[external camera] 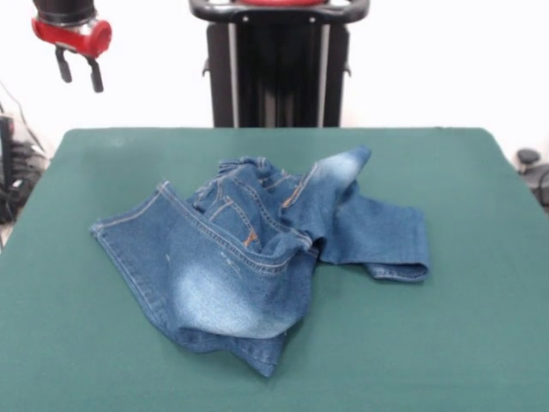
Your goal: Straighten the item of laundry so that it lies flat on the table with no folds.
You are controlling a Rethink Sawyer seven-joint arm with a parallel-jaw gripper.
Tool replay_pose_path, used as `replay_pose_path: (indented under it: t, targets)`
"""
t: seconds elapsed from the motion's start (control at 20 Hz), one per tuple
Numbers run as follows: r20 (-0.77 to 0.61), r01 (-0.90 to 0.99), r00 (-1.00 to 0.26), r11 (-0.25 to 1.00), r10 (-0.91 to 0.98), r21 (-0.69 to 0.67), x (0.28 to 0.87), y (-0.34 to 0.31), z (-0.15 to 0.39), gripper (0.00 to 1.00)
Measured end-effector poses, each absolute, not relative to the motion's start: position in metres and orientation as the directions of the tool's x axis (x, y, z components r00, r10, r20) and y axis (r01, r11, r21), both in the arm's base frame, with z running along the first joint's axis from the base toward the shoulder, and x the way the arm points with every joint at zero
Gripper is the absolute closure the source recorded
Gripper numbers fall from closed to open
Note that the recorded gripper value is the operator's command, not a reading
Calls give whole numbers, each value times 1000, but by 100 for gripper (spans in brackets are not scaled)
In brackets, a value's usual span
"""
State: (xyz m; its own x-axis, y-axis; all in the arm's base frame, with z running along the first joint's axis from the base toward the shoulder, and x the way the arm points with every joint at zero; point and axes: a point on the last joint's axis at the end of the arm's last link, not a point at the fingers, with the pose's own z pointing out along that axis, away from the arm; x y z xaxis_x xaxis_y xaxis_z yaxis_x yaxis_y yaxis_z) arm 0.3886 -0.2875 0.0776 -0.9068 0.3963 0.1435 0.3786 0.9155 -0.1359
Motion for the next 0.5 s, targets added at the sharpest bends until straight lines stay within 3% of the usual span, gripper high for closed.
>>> replay_pose_path:
  t: [0.5]
  targets:
    - [69, 431, -895, 895, 440, -117, 390, -314, 111, 0]
